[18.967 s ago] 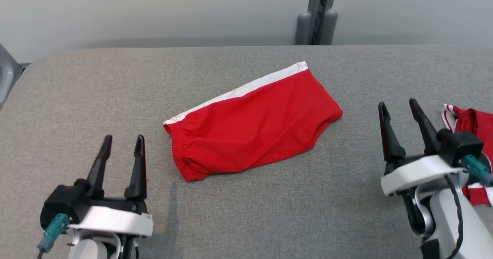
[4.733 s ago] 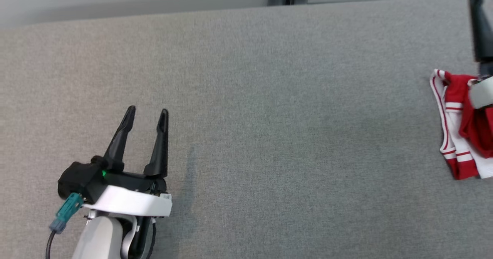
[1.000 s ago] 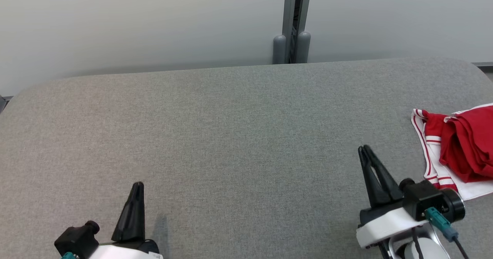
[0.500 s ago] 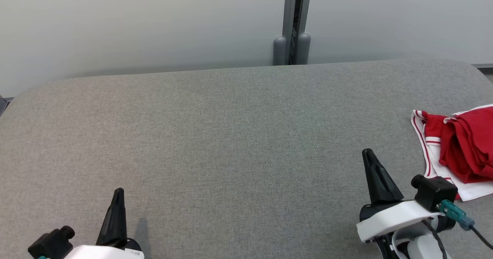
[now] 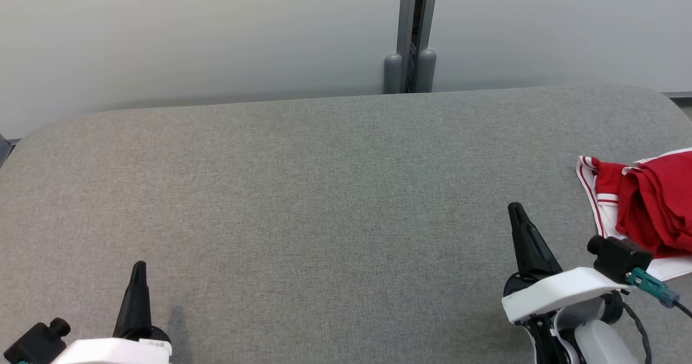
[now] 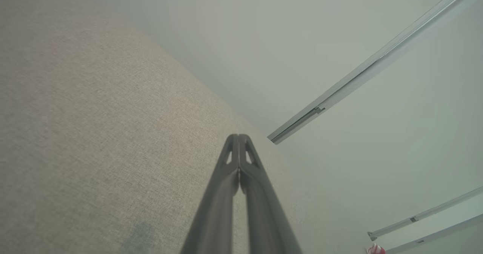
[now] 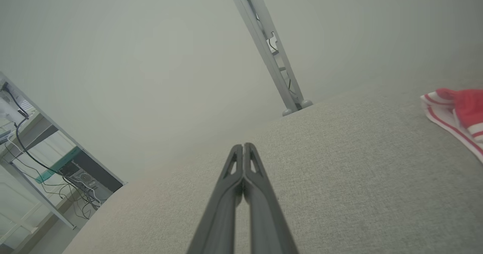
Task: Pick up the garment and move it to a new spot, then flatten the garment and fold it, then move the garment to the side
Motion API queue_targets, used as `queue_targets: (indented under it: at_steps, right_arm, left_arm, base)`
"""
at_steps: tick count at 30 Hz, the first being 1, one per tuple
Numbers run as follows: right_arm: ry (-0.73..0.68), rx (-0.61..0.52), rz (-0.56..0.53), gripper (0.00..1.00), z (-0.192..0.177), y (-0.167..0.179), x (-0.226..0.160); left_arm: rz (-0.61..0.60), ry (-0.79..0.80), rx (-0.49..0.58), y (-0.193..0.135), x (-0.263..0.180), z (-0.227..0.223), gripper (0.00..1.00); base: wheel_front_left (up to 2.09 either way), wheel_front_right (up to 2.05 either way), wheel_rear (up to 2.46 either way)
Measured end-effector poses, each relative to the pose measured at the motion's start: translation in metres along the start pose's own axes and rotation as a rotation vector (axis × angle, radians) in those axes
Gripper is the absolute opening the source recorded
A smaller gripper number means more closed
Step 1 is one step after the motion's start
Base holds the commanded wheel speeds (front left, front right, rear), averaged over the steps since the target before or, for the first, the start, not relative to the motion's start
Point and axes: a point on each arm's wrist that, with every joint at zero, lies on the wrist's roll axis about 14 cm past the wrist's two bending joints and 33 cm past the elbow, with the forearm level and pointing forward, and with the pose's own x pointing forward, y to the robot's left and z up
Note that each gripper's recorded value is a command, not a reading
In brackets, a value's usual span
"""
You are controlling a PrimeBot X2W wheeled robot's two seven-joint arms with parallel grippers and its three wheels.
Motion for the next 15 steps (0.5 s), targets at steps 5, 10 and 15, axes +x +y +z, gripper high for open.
queue_targets:
  at_steps: [5, 10, 15]
  right_arm:
    - [0.003, 0.079, -0.012, 0.0, 0.0, -0.001, 0.002]
    - [-0.003, 0.152, -0.016, 0.0, 0.003, 0.0, 0.006]
    - [0.003, 0.224, -0.029, 0.0, 0.001, -0.002, 0.007]
  left_arm:
    - [0.008, -0.012, -0.057, 0.002, 0.003, 0.008, 0.0]
    - [0.019, -0.019, -0.113, 0.006, 0.004, 0.013, 0.0]
    - [0.029, -0.024, -0.167, 0.009, 0.004, 0.017, 0.0]
  base:
    - [0.0, 0.0, 0.0]
    - [0.0, 0.0, 0.0]
    - [0.0, 0.0, 0.0]
